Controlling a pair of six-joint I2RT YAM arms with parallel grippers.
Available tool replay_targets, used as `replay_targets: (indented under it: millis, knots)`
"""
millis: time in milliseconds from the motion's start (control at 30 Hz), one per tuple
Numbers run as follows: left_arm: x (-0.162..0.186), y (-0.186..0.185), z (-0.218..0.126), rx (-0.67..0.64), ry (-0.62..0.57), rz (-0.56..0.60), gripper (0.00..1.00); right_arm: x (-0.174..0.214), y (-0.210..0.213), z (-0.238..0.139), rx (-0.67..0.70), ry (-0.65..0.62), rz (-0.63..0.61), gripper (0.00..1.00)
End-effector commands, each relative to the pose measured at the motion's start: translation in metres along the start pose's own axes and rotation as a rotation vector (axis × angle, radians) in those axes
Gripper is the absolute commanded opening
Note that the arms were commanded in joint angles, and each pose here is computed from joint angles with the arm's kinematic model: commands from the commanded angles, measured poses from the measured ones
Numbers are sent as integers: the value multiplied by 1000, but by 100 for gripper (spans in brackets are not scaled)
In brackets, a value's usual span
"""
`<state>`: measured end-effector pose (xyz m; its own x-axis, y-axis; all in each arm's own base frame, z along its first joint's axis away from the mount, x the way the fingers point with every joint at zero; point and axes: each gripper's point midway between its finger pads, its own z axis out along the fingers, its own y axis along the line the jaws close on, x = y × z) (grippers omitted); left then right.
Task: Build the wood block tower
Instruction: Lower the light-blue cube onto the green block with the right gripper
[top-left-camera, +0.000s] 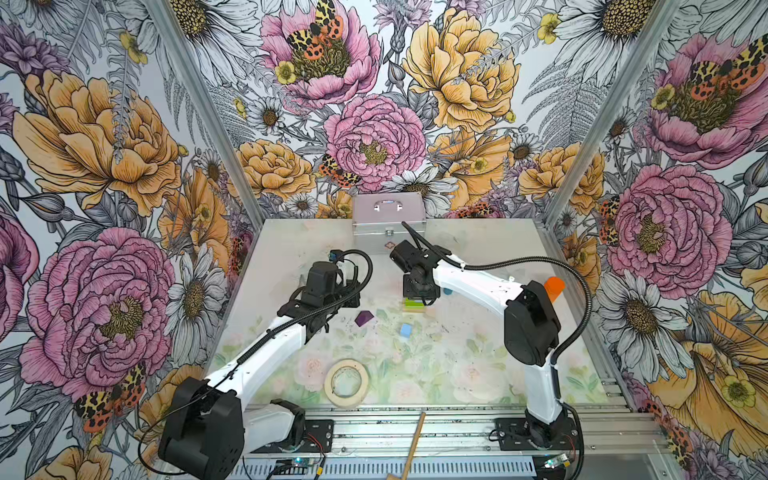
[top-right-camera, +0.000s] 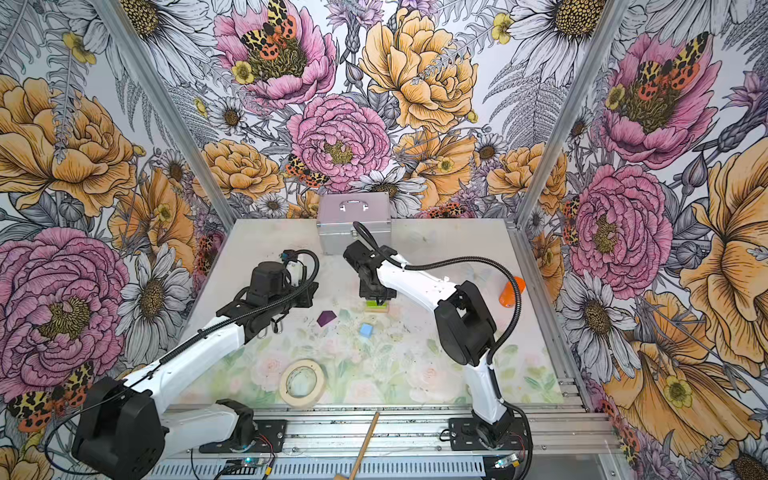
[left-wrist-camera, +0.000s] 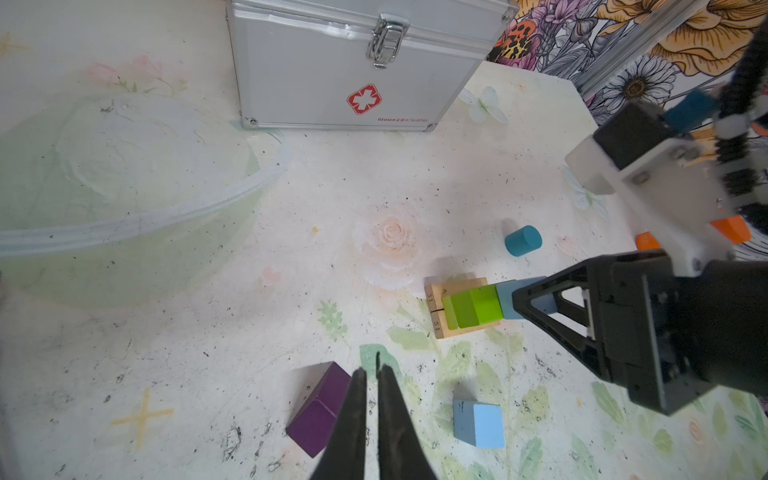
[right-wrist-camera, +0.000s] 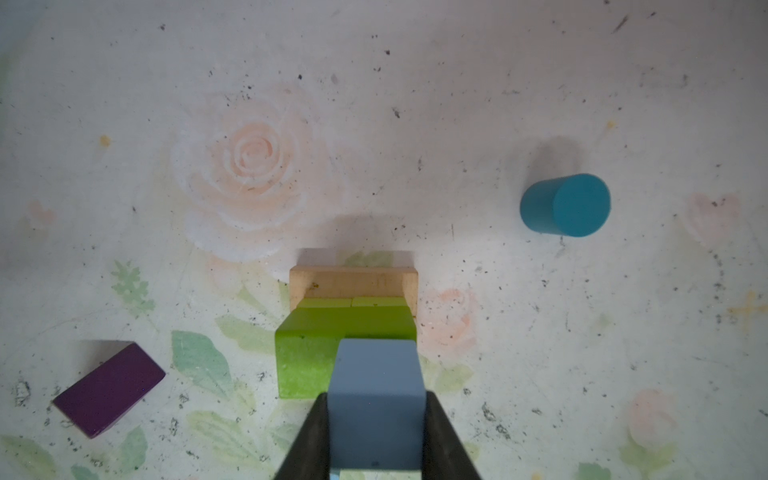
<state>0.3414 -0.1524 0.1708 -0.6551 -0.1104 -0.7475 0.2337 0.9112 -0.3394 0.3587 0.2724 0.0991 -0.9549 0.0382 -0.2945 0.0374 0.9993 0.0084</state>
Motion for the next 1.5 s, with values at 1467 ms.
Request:
replay_targets:
  millis: [1467]
  knots:
    - [-3, 3, 1, -2, -21, 11, 10, -7, -1, -2, -16, -25, 39, 29]
